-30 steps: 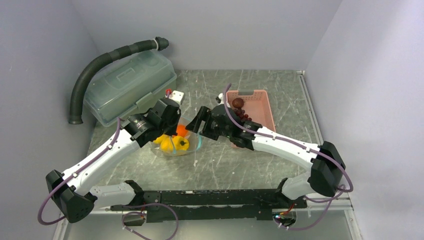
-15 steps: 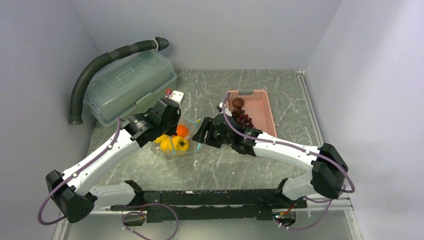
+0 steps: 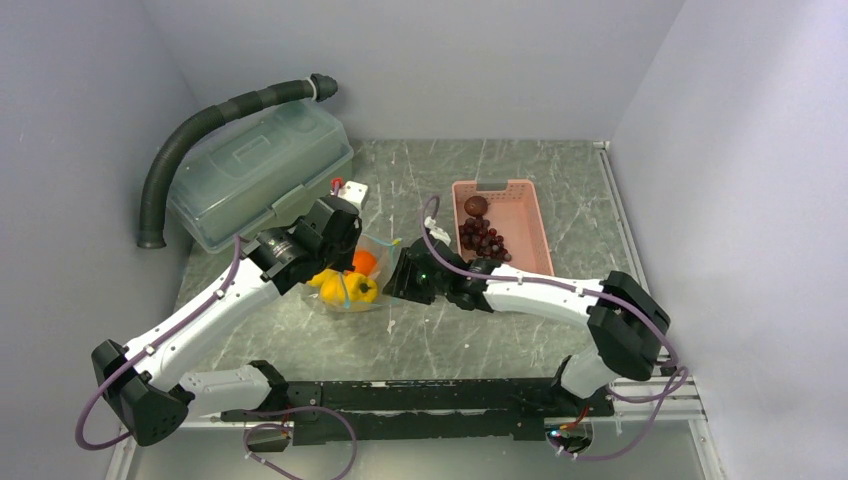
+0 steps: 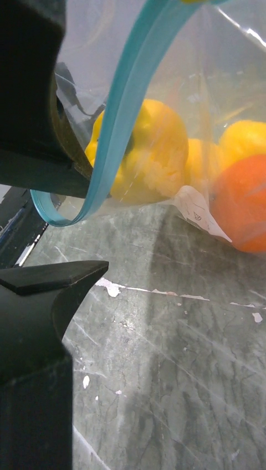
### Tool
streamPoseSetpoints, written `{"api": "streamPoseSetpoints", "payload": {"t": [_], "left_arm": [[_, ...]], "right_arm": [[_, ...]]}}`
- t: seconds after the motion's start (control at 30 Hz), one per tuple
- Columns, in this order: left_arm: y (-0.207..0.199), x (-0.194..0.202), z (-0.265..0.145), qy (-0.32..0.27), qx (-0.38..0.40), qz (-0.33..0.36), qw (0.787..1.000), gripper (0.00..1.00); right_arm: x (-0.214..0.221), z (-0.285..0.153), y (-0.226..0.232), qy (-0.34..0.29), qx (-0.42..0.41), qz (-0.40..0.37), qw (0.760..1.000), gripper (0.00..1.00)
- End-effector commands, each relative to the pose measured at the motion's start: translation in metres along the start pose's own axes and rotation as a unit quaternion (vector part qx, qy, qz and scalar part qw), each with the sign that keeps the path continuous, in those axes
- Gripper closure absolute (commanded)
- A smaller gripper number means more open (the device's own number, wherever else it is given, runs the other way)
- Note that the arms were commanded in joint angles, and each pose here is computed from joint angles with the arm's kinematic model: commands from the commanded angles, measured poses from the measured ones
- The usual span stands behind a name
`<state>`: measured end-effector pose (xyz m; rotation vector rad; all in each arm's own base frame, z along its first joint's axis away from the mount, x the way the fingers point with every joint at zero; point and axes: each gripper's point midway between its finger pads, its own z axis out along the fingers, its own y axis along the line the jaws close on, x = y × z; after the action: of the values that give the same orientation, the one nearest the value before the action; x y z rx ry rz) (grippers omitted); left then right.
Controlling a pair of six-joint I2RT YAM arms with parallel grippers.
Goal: Place the food in the zip-top bag and seal the zipper
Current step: Adjust the zipper food storage bag at the center of the board.
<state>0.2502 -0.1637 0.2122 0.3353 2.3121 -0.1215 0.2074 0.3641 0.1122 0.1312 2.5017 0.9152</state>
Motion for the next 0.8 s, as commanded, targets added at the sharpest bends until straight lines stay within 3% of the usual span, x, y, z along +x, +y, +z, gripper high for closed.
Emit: {"api": "streamPoseSetpoints", "payload": {"t": [0.0,0.17,0.23,0.77], "left_arm": [[0.000,-0.008,-0.002,-0.018,0.004,-0.006,1.000,1.00],[0.000,-0.008,-0.004,-0.020,0.004,-0.006,1.000,1.00],[0.001,-0.009,-0.004,-0.022,0.003,-0.007,1.000,1.00],[0.029,-0.048,-0.060,-0.094,-0.033,-0.027,0.995,1.00]], "right_arm": [[-0.012,-0.002,0.034,-0.014,-0.049,-0.001,0.999,0.57],[-0.029,-0.013,0.050,-0.037,-0.060,-0.012,0.997,0.91],[-0.037,-0.020,0.056,-0.050,-0.060,-0.019,0.997,1.00],[-0.080,-0.084,0.075,-0.117,-0.049,-0.097,0.987,1.00]]}}
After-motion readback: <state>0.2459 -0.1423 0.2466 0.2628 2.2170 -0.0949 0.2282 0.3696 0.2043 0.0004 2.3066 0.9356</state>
